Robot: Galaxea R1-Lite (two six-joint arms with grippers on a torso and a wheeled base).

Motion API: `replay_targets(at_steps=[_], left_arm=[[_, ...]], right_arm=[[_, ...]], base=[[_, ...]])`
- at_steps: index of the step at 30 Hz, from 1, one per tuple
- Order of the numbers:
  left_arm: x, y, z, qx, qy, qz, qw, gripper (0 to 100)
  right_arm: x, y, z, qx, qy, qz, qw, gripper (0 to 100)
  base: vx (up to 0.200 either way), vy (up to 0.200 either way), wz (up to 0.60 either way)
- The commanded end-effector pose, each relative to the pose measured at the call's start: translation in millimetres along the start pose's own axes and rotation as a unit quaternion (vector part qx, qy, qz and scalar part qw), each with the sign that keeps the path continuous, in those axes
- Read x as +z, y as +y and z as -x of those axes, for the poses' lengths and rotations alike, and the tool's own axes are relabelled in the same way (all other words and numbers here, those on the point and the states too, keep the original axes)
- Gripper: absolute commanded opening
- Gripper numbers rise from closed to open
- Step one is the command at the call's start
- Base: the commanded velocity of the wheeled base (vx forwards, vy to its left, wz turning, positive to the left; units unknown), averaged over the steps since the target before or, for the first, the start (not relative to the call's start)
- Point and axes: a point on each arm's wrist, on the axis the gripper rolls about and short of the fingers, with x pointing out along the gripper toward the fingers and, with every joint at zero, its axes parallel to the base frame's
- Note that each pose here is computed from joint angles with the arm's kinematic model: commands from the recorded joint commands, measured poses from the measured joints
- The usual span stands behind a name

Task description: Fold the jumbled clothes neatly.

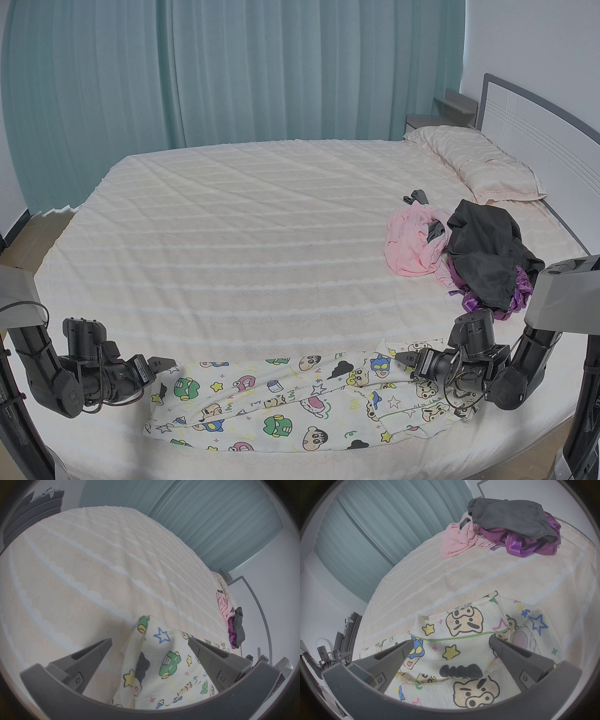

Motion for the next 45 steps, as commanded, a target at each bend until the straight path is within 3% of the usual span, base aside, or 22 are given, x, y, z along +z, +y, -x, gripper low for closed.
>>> replay_targets(at_steps=[1, 5, 6, 11, 22, 33, 45], left_arm=[[0, 7, -14, 0.009, 0.014, 0.006, 0.9998, 100], [2, 4, -14, -0.005, 0.014, 0.003, 0.9999, 100], [2, 3, -14, -0.01, 0.017, 0.002, 0.9998, 0], [1, 4, -25, -0.019, 0.034, 0.002, 0.9992, 0], [7, 3, -26, -0.024, 0.021, 0.002, 0.9995, 0], [32, -16, -15, -0.058, -0.029, 0.013, 0.9978, 0], [61, -29, -29, -0.065, -0.039, 0.029, 0.9967, 0]], right_arm=[[0, 0, 0, 0.0, 0.0, 0.0, 1.0, 100], [0, 0, -1, 0.0, 0.0, 0.0, 1.0, 100], [0, 0, -1, 0.0, 0.0, 0.0, 1.0, 100], [0, 0, -1, 0.0, 0.0, 0.0, 1.0, 100], [0, 0, -1, 0.0, 0.0, 0.0, 1.0, 100], [1, 1, -1, 0.002, -0.002, -0.001, 1.0, 100], [2, 1, -2, 0.003, -0.003, -0.001, 1.0, 100]], base=[[0.0, 0.0, 0.0], [0.0, 0.0, 0.0], [0.0, 0.0, 0.0], [0.0, 0.0, 0.0], [0.0, 0.0, 0.0], [0.0, 0.0, 0.0], [0.0, 0.0, 0.0]])
